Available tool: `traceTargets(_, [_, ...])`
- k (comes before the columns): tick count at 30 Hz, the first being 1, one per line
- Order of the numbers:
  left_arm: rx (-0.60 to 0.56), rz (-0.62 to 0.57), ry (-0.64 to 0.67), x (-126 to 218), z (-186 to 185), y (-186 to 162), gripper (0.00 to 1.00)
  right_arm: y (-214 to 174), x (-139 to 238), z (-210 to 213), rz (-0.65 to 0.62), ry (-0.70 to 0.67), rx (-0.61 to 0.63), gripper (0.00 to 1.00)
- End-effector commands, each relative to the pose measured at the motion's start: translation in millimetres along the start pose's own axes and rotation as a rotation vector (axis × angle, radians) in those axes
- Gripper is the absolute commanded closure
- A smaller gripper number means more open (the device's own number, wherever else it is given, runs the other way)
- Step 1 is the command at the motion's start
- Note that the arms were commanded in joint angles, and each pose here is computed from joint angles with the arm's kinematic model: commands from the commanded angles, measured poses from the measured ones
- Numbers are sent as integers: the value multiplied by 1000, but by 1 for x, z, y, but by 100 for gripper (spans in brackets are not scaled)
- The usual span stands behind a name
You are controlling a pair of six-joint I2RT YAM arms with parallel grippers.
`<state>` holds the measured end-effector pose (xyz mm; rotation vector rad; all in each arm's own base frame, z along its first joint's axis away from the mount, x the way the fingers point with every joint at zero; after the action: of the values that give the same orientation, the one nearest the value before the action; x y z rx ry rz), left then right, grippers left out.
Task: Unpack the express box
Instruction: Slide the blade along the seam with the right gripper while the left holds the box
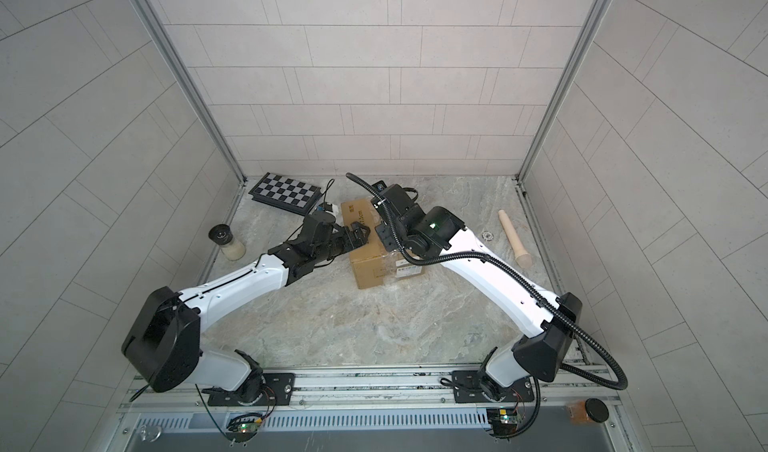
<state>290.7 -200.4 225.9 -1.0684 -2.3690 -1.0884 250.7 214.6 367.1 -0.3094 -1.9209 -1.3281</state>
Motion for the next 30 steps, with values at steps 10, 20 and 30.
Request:
traceTargets(10, [30,23,-95,16,-7,-10,3,3,-20,3,10,63,46,100])
traceTargets(20, [-81,-73,-29,50,-11,23,0,3,-20,-3,9,75,71,100])
traceTargets(30, [-123,-53,12,32,-8,41,0,1,-19,-4,18,88,97,100])
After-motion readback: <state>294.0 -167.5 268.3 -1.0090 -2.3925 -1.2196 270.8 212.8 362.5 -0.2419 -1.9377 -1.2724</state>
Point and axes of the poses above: each gripper's point midway between its finger pads, its own x axis back along the fingers, its own z axis along the line the jaws close on, y = z × x, the point moved 10 cm from there along x, back along the fingers, and after that the axes turned 2 degrees about x, right-handed, at the moved point
